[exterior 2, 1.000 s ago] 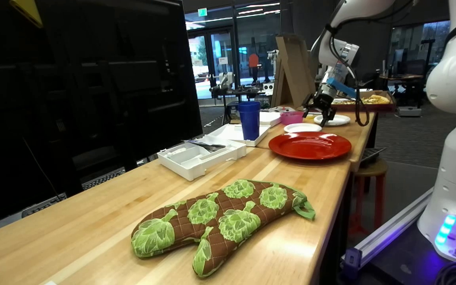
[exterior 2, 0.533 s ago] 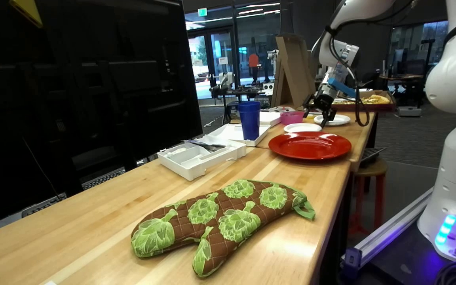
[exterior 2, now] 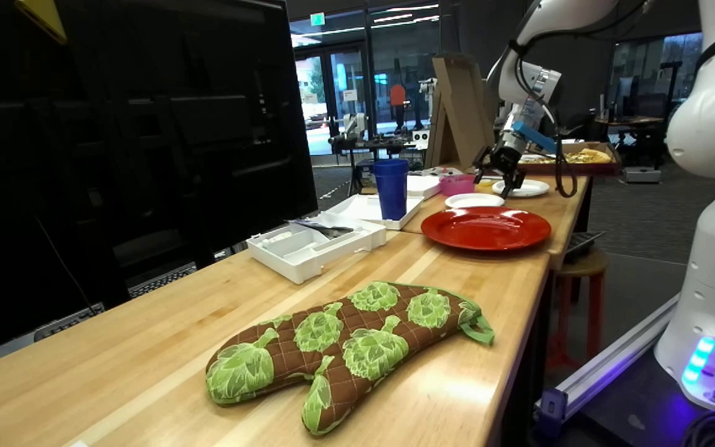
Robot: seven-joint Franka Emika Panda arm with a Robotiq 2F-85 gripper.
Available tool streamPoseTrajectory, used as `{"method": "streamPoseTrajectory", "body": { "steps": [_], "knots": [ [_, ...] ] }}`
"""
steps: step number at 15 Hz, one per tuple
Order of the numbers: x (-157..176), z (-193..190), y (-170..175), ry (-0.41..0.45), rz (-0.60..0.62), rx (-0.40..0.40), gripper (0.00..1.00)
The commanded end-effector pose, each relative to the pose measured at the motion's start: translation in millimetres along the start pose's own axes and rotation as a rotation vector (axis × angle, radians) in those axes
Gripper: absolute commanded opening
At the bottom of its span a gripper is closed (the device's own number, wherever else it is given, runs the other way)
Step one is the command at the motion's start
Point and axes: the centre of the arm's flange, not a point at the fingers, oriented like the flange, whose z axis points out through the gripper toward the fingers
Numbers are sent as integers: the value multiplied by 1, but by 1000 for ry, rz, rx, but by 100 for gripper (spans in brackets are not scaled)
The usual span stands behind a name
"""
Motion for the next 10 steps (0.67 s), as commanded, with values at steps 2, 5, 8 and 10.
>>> {"method": "streamPoseTrajectory", "body": {
  "steps": [2, 5, 8, 10],
  "knots": [
    [5, 2, -4, -14, -16, 24, 100],
    [6, 4, -4, -19, -22, 22, 79],
    [7, 3, -3, -24, -28, 20, 59],
    [7, 1, -1, -22, -32, 16, 44]
  ]
}}
